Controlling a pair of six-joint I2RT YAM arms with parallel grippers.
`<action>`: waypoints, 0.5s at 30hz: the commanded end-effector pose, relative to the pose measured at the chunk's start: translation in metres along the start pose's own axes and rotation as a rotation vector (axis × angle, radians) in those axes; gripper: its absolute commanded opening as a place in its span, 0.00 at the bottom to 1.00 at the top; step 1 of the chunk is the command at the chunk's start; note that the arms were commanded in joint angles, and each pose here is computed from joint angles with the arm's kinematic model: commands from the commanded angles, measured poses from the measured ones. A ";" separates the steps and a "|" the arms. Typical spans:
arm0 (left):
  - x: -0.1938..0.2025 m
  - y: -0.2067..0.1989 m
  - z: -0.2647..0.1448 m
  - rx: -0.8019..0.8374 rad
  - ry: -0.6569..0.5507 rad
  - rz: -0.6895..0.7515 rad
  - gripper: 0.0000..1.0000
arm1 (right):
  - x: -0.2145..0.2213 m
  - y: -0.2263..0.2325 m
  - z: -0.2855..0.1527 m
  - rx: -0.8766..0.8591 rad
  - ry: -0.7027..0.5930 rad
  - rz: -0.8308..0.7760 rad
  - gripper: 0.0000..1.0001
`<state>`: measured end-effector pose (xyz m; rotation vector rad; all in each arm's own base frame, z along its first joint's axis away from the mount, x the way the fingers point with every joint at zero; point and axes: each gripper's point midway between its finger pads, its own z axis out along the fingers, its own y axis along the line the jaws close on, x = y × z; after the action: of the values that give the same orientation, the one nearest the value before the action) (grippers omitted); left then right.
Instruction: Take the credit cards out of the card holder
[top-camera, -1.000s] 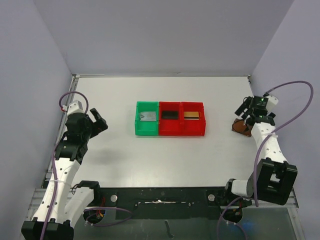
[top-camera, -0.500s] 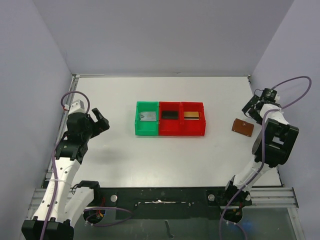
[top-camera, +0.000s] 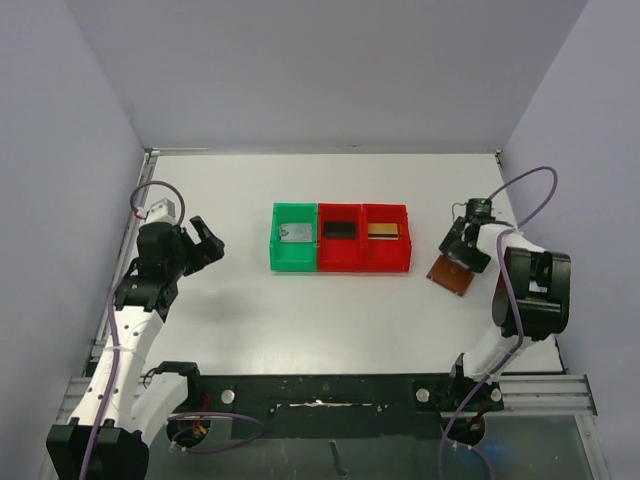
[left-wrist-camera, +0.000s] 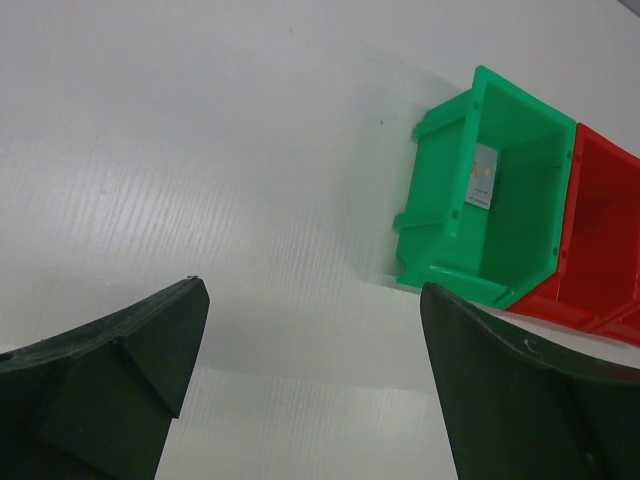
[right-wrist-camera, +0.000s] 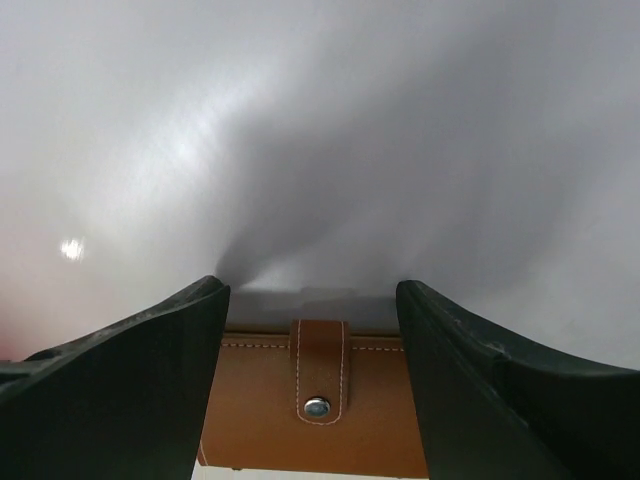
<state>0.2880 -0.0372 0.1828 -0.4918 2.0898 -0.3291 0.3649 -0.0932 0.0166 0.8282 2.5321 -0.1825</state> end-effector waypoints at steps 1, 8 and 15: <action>-0.010 -0.014 0.007 0.071 -0.021 -0.004 0.87 | 0.065 0.029 -0.047 -0.040 0.048 0.075 0.70; -0.001 -0.019 0.014 0.099 0.024 -0.008 0.87 | 0.133 0.043 -0.112 -0.138 0.012 0.186 0.71; 0.002 -0.020 0.023 0.106 0.038 -0.005 0.87 | 0.137 0.043 -0.171 -0.361 -0.060 0.198 0.72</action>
<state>0.2951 -0.0519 0.1637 -0.4620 2.1606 -0.4073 0.2290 0.0563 0.0757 0.8925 2.3936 0.2312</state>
